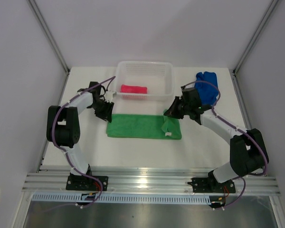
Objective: Roll the towels
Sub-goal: Fold the towel
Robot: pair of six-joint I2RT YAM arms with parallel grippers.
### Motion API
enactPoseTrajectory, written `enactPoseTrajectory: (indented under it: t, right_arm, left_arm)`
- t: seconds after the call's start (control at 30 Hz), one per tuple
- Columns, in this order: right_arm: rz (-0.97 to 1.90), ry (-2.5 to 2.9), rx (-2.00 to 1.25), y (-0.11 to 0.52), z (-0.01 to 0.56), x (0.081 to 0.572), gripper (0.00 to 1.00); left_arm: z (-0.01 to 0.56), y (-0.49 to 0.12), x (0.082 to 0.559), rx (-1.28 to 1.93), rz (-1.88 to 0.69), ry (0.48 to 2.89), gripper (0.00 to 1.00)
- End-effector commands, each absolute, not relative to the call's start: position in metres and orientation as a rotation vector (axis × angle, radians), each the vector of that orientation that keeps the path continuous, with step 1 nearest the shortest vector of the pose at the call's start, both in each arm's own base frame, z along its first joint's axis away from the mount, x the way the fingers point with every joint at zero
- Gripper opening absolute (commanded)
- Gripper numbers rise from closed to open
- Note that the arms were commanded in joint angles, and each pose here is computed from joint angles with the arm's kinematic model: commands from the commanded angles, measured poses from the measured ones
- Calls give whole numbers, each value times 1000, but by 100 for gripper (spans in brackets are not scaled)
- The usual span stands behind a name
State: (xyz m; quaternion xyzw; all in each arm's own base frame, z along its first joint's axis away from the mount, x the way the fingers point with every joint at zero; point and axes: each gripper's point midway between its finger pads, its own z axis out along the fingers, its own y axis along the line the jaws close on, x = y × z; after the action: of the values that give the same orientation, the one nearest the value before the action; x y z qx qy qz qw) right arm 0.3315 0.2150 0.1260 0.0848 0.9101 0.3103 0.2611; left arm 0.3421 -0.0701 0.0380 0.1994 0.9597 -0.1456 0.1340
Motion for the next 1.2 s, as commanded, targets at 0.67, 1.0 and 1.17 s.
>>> enactPoseTrajectory:
  t: [0.67, 1.0, 1.17]
  right_arm:
    - [1453, 2362, 273, 456, 146, 344, 0]
    - [1445, 2386, 353, 481, 118, 360, 0]
    - [1433, 2420, 393, 487, 101, 365, 0]
  left_arm:
    - [28, -85, 338, 555, -568, 2789, 36]
    - [30, -79, 345, 562, -527, 2789, 43]
    - [39, -72, 353, 539, -501, 2775, 44]
